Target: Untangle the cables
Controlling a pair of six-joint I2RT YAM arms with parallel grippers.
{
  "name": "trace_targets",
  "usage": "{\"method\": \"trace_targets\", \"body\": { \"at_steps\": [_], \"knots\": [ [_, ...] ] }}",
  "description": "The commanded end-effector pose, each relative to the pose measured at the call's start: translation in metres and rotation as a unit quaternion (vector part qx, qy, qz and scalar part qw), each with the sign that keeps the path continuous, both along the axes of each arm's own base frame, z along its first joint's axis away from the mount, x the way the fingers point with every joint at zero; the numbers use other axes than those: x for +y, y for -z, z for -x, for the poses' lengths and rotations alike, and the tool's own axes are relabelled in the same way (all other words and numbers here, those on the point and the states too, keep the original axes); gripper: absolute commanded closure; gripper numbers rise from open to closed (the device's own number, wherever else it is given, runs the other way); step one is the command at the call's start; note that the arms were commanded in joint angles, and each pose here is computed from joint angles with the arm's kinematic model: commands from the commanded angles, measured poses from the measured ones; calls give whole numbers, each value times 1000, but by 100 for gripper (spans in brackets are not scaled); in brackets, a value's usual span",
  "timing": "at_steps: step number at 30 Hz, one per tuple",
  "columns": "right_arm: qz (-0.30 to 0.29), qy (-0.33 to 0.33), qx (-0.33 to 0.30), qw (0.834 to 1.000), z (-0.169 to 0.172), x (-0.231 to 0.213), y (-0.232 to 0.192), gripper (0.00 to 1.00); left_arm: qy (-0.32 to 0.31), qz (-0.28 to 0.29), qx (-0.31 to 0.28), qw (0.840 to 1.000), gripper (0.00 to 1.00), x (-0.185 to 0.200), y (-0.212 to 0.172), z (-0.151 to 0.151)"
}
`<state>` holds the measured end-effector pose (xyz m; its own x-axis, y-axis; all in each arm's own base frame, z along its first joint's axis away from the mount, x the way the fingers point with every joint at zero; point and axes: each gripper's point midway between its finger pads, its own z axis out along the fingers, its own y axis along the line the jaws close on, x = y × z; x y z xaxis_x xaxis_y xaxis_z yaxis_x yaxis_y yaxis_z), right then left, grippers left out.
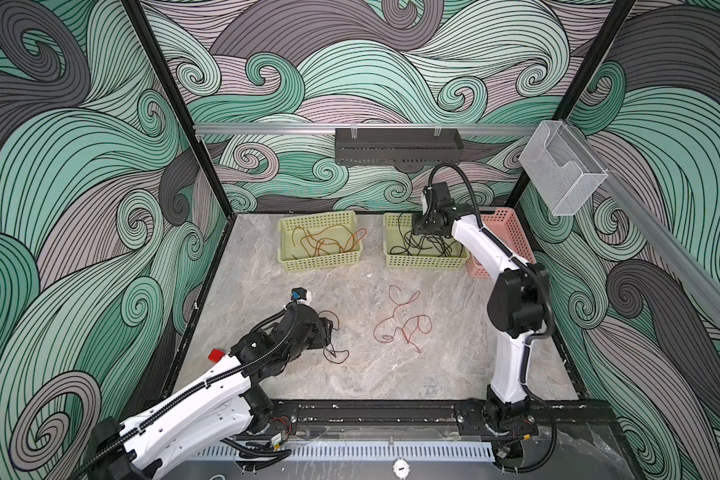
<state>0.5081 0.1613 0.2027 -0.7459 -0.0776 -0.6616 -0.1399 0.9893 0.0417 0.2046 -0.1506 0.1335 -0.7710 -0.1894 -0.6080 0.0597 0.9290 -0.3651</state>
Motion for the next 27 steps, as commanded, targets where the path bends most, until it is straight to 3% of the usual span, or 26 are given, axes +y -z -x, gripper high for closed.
{"method": "trace_targets", "body": {
  "at_steps": [1,4,9,12,13,16,19,22,27],
  "knots": [
    [2,-44,-39,998,39,34,-36,39,-28,-8,-14,999,35,9,-15,-5],
    [-7,-121,-52,991,98,81,-35,40,-105,-34,-20,994,35,40,-15,-5],
    [-92,-267,-25,959,221,169,9,39,-253,-57,-43,965,32,105,-19,9],
    [-124,-316,5,941,278,208,46,39,-276,-39,-82,957,17,119,-24,12],
    [-127,-333,14,934,294,219,57,39,-281,-29,-95,955,2,123,-26,12],
    [-114,-382,52,915,331,248,89,40,-304,11,-124,945,1,133,-32,17],
    [-93,-381,62,918,336,257,110,42,-300,36,-144,942,1,134,-32,17],
    [-56,-356,35,932,316,254,116,42,-282,51,-140,948,1,127,-26,18],
    [7,-345,23,938,284,249,133,40,-253,54,-111,960,4,112,-15,18]
  ]
}}
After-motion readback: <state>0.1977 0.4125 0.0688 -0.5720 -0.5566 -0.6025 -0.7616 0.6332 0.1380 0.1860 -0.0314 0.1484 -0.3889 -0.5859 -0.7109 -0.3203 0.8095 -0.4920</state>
